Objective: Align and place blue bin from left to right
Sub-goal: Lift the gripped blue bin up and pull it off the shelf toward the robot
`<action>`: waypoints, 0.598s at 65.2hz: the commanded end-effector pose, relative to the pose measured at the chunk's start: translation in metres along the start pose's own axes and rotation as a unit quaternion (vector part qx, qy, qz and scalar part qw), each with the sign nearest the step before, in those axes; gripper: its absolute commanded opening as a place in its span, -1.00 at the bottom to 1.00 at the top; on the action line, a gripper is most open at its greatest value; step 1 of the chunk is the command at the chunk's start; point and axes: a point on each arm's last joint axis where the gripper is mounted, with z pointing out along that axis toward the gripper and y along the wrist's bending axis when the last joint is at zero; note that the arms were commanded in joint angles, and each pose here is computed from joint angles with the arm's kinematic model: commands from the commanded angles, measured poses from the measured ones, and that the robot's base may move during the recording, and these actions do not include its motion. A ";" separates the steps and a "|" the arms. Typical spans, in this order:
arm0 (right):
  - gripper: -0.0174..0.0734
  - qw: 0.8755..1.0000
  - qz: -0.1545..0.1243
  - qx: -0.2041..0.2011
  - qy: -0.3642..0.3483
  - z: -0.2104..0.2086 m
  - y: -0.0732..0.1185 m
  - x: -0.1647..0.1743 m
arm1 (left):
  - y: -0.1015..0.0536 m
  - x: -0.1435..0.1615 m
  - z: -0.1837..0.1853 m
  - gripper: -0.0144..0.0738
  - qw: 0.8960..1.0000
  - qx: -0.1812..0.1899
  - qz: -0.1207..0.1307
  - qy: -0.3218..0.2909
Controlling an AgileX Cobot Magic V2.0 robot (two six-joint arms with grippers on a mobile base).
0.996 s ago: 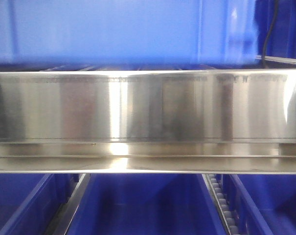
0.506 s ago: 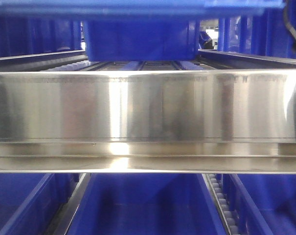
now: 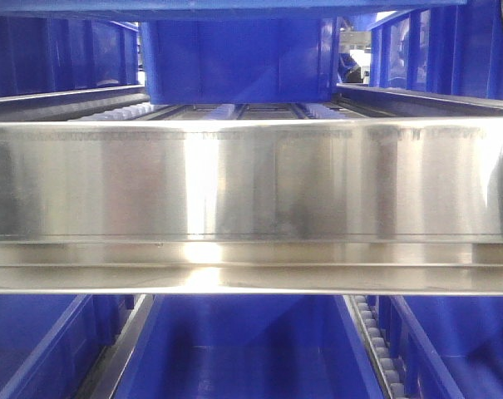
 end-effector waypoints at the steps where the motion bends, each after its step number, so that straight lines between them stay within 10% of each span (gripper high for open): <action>1: -0.95 0.997 -0.018 0.009 -0.074 -0.021 -0.004 -0.012 | 0.001 -0.009 -0.017 -0.92 0.998 -0.003 0.010 -0.057; 39: -0.95 0.997 -0.018 0.009 -0.074 -0.021 -0.004 -0.012 | 0.002 -0.009 -0.017 -0.92 0.998 -0.011 0.013 -0.059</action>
